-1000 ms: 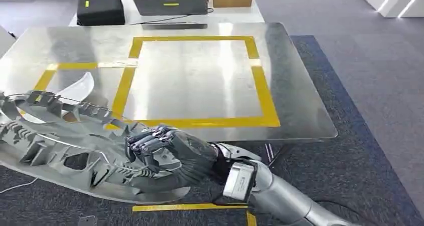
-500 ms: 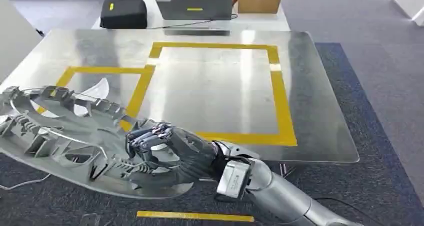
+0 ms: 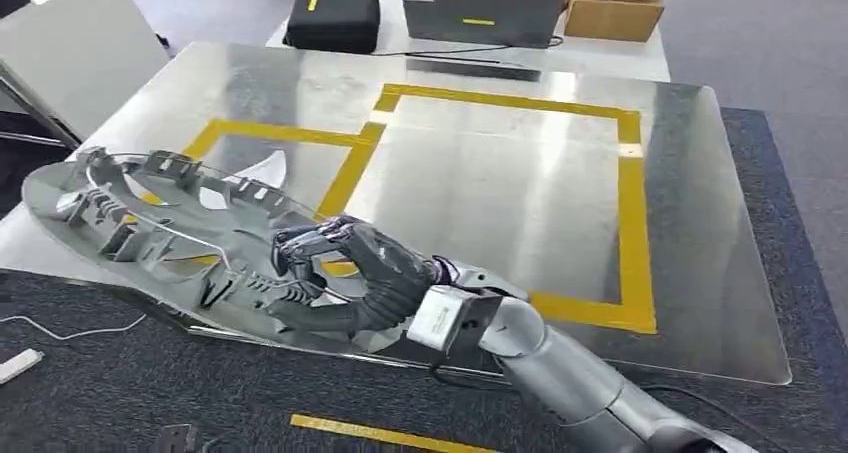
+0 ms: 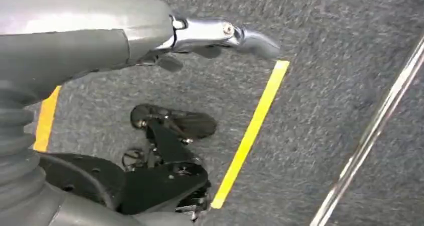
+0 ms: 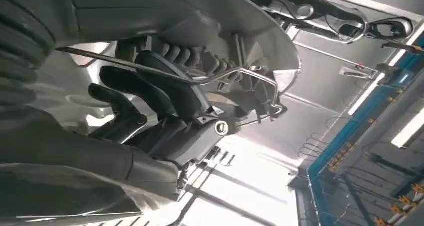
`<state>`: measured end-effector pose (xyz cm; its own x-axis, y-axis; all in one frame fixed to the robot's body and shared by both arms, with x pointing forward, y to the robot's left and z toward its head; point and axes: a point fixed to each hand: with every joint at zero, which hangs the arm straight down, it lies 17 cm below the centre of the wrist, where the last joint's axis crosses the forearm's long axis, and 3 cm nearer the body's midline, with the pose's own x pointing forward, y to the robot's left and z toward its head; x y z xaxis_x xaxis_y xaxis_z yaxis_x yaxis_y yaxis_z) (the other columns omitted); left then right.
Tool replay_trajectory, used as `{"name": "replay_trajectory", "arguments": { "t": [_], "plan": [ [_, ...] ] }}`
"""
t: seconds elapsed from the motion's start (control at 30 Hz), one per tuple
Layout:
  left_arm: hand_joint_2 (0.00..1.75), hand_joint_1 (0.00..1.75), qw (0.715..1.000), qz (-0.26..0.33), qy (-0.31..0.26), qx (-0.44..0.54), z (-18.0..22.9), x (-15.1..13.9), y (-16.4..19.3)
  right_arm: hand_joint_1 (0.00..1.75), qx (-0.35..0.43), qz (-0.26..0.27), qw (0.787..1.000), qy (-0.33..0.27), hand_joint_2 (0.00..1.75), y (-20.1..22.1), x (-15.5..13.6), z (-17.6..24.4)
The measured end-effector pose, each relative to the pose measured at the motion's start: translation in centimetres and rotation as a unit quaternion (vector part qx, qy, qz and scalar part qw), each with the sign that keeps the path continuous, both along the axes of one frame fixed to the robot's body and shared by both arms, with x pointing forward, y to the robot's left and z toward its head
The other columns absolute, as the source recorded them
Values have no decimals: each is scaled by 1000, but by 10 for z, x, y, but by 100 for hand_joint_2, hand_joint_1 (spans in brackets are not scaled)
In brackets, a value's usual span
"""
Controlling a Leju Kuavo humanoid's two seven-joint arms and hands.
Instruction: Take the parts from the cabinet and place them on the table.
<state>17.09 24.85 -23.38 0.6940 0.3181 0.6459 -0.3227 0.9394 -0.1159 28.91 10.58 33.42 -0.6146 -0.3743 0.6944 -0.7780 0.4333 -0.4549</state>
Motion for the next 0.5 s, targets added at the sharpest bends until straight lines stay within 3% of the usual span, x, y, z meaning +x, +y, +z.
{"name": "replay_trajectory", "arguments": {
  "t": [0.17,0.37,0.5],
  "plan": [
    [175,0,1000,-6,-2,0,0,1,-1,175,-22,-36,999,5,175,4,24,-7],
    [175,0,1000,-15,-7,-2,2,4,-3,175,-90,-144,985,-9,175,-4,91,-38],
    [175,0,1000,-19,-11,-3,3,7,-5,175,-110,-179,977,-12,175,-13,120,-46]
  ]
}}
